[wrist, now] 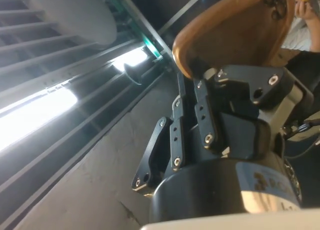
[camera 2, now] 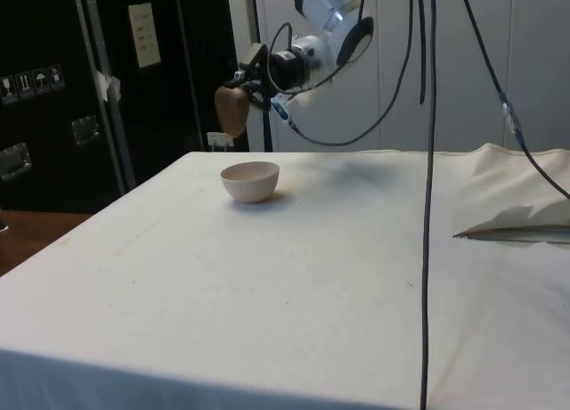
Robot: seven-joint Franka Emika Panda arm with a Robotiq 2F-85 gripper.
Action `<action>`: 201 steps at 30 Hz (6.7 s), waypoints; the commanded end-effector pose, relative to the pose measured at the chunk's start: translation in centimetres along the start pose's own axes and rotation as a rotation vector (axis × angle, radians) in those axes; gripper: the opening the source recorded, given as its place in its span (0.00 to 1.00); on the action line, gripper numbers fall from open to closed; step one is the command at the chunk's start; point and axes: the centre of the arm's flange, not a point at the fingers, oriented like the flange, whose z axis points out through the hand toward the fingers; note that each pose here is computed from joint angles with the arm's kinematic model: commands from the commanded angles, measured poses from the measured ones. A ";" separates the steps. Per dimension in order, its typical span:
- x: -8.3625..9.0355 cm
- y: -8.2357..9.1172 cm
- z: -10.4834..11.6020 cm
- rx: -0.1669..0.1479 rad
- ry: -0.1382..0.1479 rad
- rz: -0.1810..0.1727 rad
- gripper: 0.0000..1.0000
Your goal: Pour the coffee beans from the cup into the bowl.
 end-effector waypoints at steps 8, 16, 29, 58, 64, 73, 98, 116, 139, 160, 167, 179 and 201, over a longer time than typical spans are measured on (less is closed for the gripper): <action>0.1 -1.5 0.9 -0.036 -0.019 -0.011 0.00; 0.2 -3.0 1.8 -0.048 -0.041 -0.027 0.00; 0.3 -5.8 3.3 -0.072 -0.079 -0.056 0.00; 0.5 -10.1 6.5 -0.113 -0.174 -0.111 0.00; 0.4 -11.1 7.4 -0.147 -0.185 -0.118 0.00; 0.2 -12.4 8.9 -0.179 -0.220 -0.137 0.00; -0.3 -14.4 12.5 -0.290 -0.328 -0.174 0.00; -0.4 -14.6 14.1 -0.386 -0.424 -0.175 0.00; -1.1 -14.6 17.2 -0.514 -0.516 -0.160 0.00; -2.0 -14.9 20.7 -0.644 -0.588 -0.139 0.00; -2.3 -14.9 21.9 -0.687 -0.610 -0.134 0.00; -2.8 -13.7 23.2 -0.736 -0.656 -0.153 0.00; -4.5 -11.5 26.2 -0.803 -0.703 -0.225 0.00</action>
